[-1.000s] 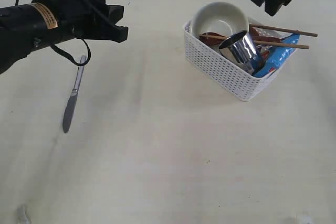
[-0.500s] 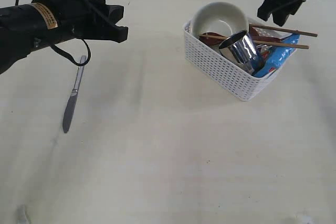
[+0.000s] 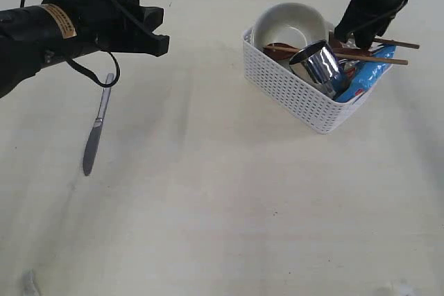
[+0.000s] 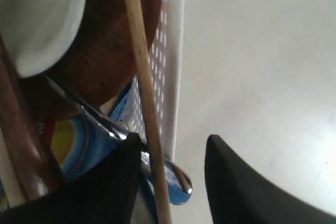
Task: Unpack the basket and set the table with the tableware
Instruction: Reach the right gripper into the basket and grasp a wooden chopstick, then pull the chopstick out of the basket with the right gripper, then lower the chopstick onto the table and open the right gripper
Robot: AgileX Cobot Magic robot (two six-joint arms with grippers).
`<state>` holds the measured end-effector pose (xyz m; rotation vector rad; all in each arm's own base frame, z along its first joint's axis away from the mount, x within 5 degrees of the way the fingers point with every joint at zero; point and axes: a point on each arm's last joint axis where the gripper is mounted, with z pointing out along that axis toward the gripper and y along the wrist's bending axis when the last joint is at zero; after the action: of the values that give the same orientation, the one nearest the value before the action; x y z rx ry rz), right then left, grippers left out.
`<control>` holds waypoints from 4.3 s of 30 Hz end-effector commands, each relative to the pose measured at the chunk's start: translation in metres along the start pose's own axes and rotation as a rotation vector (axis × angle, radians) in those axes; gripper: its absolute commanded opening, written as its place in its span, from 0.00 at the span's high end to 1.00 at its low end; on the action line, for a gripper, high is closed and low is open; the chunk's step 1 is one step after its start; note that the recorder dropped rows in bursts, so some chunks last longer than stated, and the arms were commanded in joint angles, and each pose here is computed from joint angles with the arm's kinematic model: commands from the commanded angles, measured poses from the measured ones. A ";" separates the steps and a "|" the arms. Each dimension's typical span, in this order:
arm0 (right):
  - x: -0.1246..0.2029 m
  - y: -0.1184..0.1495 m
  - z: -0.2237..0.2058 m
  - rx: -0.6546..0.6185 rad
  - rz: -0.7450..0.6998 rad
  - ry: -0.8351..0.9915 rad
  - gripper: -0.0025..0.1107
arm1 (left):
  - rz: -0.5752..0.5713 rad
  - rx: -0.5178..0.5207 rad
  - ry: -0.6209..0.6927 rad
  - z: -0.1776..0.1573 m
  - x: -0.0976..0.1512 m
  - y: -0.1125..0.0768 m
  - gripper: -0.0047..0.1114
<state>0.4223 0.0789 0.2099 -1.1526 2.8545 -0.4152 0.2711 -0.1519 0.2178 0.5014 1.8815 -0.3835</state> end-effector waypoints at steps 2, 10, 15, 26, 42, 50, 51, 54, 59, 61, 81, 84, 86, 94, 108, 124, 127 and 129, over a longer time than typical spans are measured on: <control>0.001 -0.003 -0.002 0.014 0.002 -0.003 0.67 | -0.002 0.005 0.017 0.000 0.004 -0.001 0.61; 0.001 -0.003 -0.002 0.014 0.002 -0.003 0.96 | -0.002 0.005 0.017 0.000 0.004 -0.001 0.61; 0.001 -0.003 -0.002 0.018 0.000 -0.001 0.98 | -0.002 0.005 0.017 0.000 0.004 -0.001 0.61; 0.002 -0.005 -0.008 0.053 -0.012 0.001 0.98 | -0.002 0.005 0.017 0.000 0.004 -0.001 0.61; 0.017 -0.008 -0.061 0.119 0.047 -0.104 0.98 | -0.002 0.005 0.017 0.000 0.004 -0.001 0.61; 0.026 0.001 -0.102 0.155 0.058 -0.198 0.98 | -0.002 0.005 0.017 0.000 0.004 -0.001 0.61; 0.025 0.005 -0.107 0.156 0.052 -0.210 0.98 | -0.002 0.005 0.017 0.000 0.004 -0.001 0.61; 0.024 0.016 -0.122 0.158 0.068 -0.252 0.98 | -0.001 0.004 0.019 0.000 0.004 -0.001 0.61; 0.023 0.032 -0.141 0.134 0.241 -0.318 0.98 | -0.001 0.002 0.038 0.000 0.006 -0.001 0.61; 0.023 0.038 -0.147 0.104 0.316 -0.345 0.98 | -0.001 0.002 0.038 0.000 0.006 -0.001 0.61; 0.081 0.184 -0.102 -0.367 0.557 -0.258 0.98 | -0.099 -0.152 0.295 -0.023 0.017 0.036 0.61; 0.085 0.209 -0.079 -0.379 0.606 -0.288 0.98 | -0.119 -0.193 0.330 -0.033 0.016 0.045 0.61; 0.089 0.221 -0.063 -0.369 0.630 -0.294 0.98 | -0.131 -0.213 0.336 -0.039 0.016 0.050 0.61; 0.111 0.237 -0.023 -0.358 0.736 -0.252 0.98 | -0.156 -0.238 0.247 -0.062 0.015 0.054 0.61; 0.095 0.245 0.006 -0.360 0.793 -0.216 0.98 | -0.151 -0.237 0.199 -0.071 0.009 0.051 0.61; 0.080 0.251 0.034 -0.361 0.835 -0.225 0.98 | -0.170 -0.239 0.197 -0.071 0.009 0.051 0.61; 0.079 0.251 0.038 -0.346 0.809 -0.227 0.98 | -0.172 -0.239 0.197 -0.071 0.009 0.051 0.61; 0.079 0.251 0.041 -0.325 0.776 -0.227 0.98 | -0.172 -0.239 0.197 -0.071 0.009 0.051 0.61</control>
<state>0.2010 0.1906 0.1185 0.0256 2.9025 0.2630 0.2387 -0.0729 0.2316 0.2397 2.1461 -0.2167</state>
